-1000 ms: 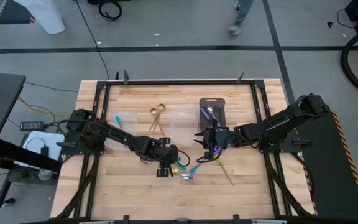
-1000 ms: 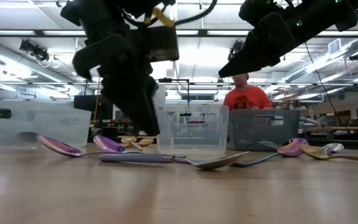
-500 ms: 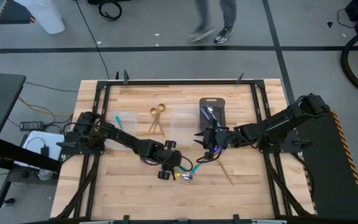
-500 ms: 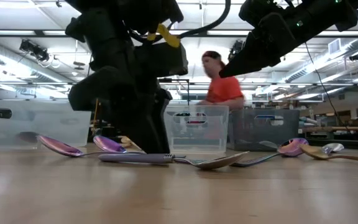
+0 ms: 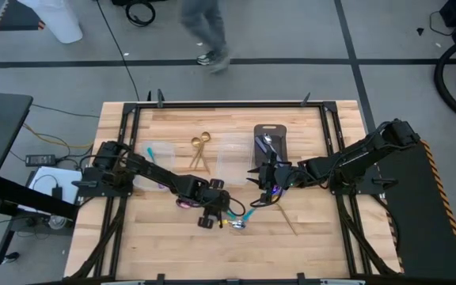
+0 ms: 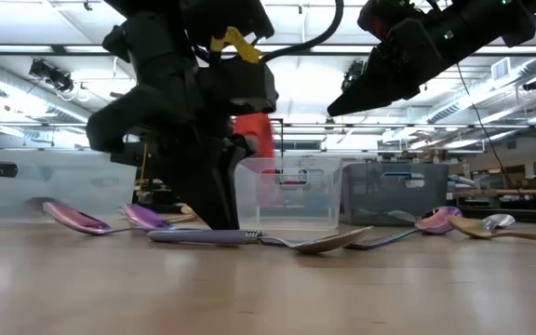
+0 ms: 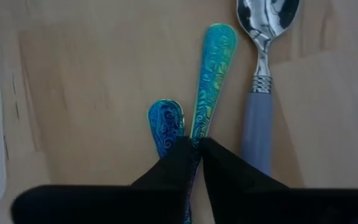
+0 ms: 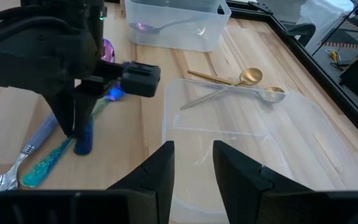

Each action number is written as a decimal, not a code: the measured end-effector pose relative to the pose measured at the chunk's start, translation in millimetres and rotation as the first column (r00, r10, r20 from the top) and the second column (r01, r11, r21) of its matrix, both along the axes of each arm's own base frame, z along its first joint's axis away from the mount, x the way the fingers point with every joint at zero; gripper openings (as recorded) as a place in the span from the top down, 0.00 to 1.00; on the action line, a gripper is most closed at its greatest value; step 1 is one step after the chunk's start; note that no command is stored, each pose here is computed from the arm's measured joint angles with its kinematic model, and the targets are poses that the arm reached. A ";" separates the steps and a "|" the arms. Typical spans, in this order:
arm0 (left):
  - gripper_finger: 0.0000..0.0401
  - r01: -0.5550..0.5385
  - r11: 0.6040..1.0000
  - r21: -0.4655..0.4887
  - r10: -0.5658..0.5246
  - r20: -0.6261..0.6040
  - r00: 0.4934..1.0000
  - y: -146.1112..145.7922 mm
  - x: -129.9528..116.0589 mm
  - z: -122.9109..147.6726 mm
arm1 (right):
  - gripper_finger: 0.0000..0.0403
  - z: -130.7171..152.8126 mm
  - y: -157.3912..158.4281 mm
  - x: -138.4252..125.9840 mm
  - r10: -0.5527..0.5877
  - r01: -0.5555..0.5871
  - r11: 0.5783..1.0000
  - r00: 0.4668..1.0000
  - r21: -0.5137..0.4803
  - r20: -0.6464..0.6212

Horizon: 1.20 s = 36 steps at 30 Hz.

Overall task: Sort silverware by color (type)
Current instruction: Put the blue spoon into the left transparent bin

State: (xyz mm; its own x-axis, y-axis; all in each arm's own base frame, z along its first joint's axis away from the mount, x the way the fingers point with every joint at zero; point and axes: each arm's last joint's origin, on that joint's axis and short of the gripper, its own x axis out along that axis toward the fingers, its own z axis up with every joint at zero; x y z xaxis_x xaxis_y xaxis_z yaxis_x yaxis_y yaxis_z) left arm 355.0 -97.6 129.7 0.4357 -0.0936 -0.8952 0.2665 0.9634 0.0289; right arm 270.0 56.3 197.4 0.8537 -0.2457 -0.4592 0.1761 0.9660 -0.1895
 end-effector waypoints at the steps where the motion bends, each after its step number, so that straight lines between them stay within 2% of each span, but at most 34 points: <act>1: 0.90 0.005 1.000 0.002 -0.005 -0.004 1.000 0.1 -0.4 -0.2 | 0.70 0.0 0.0 0.0 0.000 0.000 1.000 1.000 0.000 0.000; 8: 0.97 0.022 0.999 0.037 -0.022 -0.002 1.000 0.6 -1.3 0.3 | 0.70 0.0 0.0 0.0 0.000 0.000 1.000 1.000 0.000 0.000; 20: 0.97 0.001 0.995 0.100 -0.005 0.043 0.999 5.3 -8.9 24.8 | 0.70 0.1 0.0 0.0 0.000 0.000 1.000 1.000 0.001 0.001; 36: 0.97 -0.010 0.993 0.114 0.006 0.039 0.999 5.6 -10.7 27.0 | 0.70 0.0 0.0 0.0 -0.001 0.001 1.000 1.000 0.002 0.001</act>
State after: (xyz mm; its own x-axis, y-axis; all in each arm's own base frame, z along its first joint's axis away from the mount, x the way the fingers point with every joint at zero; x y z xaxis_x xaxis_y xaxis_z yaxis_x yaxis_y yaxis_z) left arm 344.3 -92.0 156.8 0.4700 0.0115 -0.8826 0.2552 0.9554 0.1484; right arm 270.0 56.3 197.4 0.8539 -0.2453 -0.4591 0.1768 0.9662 -0.1876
